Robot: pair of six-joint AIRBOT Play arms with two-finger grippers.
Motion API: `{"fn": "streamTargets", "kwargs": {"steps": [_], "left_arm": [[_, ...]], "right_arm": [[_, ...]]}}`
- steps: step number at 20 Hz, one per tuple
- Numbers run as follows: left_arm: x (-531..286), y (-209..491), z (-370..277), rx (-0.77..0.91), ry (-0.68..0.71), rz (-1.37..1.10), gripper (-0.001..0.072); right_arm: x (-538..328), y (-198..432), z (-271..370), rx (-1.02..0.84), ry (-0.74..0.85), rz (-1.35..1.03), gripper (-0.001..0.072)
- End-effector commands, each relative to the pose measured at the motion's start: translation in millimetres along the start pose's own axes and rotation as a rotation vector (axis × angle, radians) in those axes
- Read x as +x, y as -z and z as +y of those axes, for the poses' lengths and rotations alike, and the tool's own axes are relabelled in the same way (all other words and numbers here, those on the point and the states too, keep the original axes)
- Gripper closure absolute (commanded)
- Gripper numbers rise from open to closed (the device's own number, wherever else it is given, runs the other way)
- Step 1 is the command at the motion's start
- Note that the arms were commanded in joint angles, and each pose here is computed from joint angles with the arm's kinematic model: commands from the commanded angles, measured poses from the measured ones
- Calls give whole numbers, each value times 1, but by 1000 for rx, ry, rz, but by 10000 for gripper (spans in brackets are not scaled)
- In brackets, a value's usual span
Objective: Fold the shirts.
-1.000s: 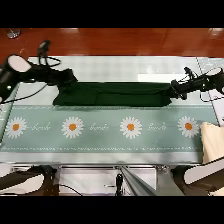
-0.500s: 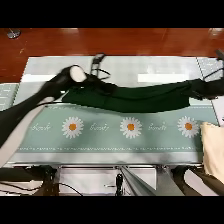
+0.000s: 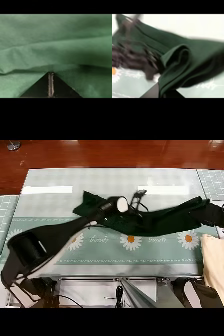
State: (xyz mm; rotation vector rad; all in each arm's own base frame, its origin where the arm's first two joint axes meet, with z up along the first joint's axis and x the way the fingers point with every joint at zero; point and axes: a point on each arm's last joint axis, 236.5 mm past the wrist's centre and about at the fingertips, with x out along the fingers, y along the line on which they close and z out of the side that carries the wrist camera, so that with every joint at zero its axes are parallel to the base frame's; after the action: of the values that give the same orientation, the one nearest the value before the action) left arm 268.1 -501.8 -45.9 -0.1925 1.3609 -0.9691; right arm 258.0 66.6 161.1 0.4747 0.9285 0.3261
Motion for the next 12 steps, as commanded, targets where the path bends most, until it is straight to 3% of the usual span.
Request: {"fn": "streamTargets", "kwargs": {"steps": [1,4,7,9,12], "left_arm": [[16,21,-43,33,92,58,684],[-38,-29,-25,1,100,-39,685],[-144,-87,35,-98,64,-202,685],[-234,-103,100,-214,-41,-308,685],[-361,-87,156,-254,-215,-458,684]], "right_arm": [[-5,2,11,3,-28,-20,694],[-5,2,11,4,-28,-19,694],[2,2,18,9,-65,8,694],[17,5,40,-14,-149,55,694],[60,2,77,-60,-231,110,694]]}}
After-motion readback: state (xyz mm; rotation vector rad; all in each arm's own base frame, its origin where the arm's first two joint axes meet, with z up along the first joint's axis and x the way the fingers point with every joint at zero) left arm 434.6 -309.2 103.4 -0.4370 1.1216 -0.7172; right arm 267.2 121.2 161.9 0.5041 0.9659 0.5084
